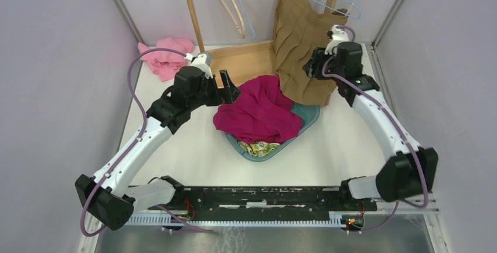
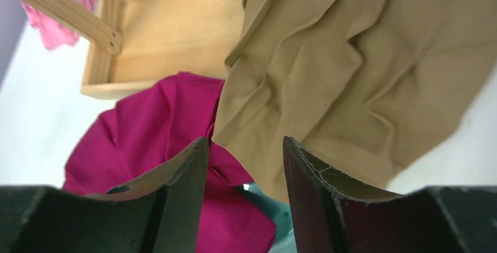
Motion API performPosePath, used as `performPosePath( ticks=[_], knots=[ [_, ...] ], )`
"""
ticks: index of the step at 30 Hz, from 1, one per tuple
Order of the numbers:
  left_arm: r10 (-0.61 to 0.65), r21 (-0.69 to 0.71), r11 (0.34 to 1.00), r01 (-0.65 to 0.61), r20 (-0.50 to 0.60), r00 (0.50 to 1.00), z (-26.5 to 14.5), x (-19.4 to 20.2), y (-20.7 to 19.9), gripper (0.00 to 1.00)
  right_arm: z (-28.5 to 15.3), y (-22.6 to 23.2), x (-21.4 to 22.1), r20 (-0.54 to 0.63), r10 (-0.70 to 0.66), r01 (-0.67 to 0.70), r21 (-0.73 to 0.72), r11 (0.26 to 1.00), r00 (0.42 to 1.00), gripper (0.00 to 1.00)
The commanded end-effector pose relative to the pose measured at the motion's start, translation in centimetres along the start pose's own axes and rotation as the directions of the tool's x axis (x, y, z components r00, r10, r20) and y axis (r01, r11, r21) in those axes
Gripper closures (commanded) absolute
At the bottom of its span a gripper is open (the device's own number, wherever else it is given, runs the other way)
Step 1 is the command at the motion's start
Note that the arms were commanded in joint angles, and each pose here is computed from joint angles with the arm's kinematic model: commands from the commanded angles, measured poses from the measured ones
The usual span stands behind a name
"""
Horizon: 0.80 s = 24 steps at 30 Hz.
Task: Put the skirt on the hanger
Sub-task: Place the hanger on the clothesline.
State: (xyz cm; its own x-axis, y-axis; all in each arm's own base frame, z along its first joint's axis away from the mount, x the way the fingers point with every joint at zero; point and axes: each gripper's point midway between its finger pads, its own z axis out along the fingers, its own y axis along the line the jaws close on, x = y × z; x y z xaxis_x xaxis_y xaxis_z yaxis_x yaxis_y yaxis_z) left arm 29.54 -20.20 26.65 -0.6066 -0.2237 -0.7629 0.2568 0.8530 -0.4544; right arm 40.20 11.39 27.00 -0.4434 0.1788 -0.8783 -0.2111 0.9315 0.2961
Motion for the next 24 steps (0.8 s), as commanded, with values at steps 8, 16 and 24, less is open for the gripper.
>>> performPosePath(
  ticks=[8,16,24],
  knots=[
    [-0.036,0.047,0.998,0.035,0.036,0.999,-0.2,-0.5,-0.8,0.01,16.3,-2.6,0.1,-0.138,-0.095,0.109,0.097,0.989,0.986,0.45],
    [-0.034,0.046,0.998,0.034,0.010,0.999,0.7,0.1,-0.7,0.00,22.5,-6.6,-0.6,-0.156,-0.062,0.093,0.201,0.975,0.986,0.44],
    [-0.028,0.046,0.999,0.029,-0.011,1.000,1.5,0.5,-0.7,0.00,23.6,-13.0,-3.7,-0.005,-0.063,0.059,0.416,0.907,0.998,0.39]
  ],
)
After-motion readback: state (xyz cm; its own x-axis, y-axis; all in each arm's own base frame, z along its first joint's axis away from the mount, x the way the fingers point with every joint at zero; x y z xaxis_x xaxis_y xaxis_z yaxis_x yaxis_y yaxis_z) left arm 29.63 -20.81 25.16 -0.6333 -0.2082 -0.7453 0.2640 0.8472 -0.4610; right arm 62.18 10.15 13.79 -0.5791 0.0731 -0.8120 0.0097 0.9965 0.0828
